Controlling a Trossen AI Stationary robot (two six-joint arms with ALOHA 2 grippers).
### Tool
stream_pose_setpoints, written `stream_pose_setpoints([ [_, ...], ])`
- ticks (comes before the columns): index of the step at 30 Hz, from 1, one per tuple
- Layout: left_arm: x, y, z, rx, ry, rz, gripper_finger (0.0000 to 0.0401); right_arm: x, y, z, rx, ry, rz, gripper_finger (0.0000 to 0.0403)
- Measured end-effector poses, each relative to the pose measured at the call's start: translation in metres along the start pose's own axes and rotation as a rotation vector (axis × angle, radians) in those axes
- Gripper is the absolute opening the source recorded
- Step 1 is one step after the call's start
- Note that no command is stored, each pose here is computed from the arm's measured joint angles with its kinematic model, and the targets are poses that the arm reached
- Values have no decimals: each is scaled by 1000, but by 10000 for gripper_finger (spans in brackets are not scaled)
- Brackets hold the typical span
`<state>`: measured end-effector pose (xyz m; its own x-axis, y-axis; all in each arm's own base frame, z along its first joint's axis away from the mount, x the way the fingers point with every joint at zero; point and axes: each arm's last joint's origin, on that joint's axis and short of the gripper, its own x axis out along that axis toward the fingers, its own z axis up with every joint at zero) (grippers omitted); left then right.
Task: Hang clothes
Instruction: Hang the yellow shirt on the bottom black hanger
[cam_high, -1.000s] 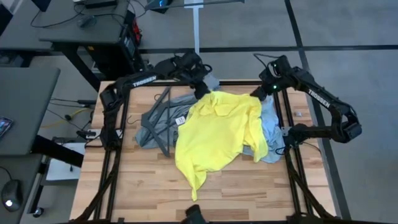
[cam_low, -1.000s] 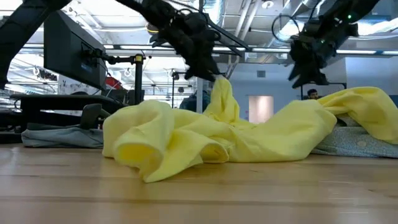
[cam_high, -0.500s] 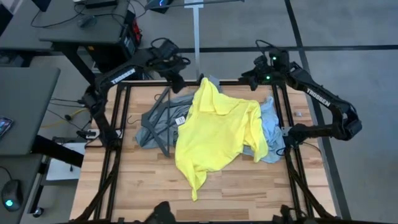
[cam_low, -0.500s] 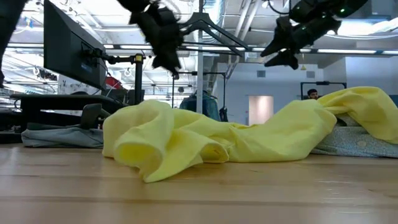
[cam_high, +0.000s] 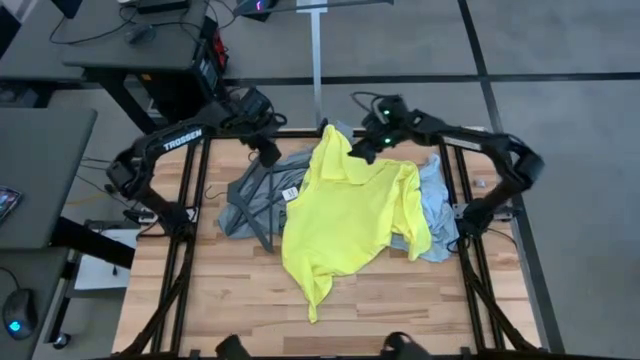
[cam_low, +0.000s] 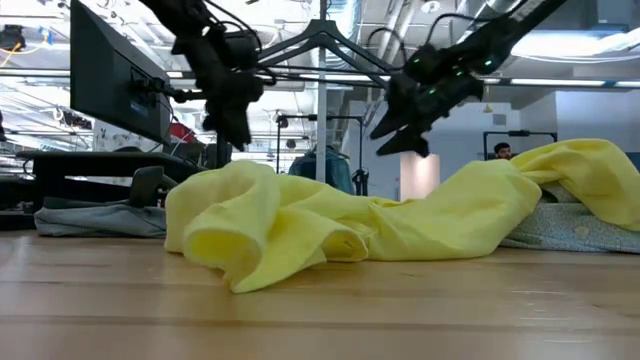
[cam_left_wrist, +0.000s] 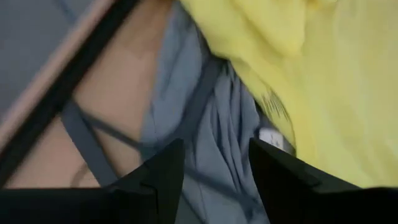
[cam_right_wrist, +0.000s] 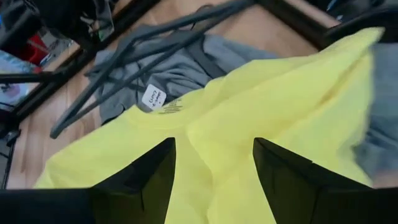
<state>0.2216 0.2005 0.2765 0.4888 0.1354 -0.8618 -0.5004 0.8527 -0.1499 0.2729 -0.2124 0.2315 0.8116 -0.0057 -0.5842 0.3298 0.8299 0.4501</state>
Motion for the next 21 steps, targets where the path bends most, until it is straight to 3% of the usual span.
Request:
stream_pose_setpoints([
  [11,6,0,-58,-170,-11,14,161,60,6,24,-71,55,55,202],
  [17,19,15,-74,-309,30,226,161,72,10,30,-80,58,69,202],
  [21,32,25,-81,-305,137,252,161,75,15,29,-86,69,79,202],
])
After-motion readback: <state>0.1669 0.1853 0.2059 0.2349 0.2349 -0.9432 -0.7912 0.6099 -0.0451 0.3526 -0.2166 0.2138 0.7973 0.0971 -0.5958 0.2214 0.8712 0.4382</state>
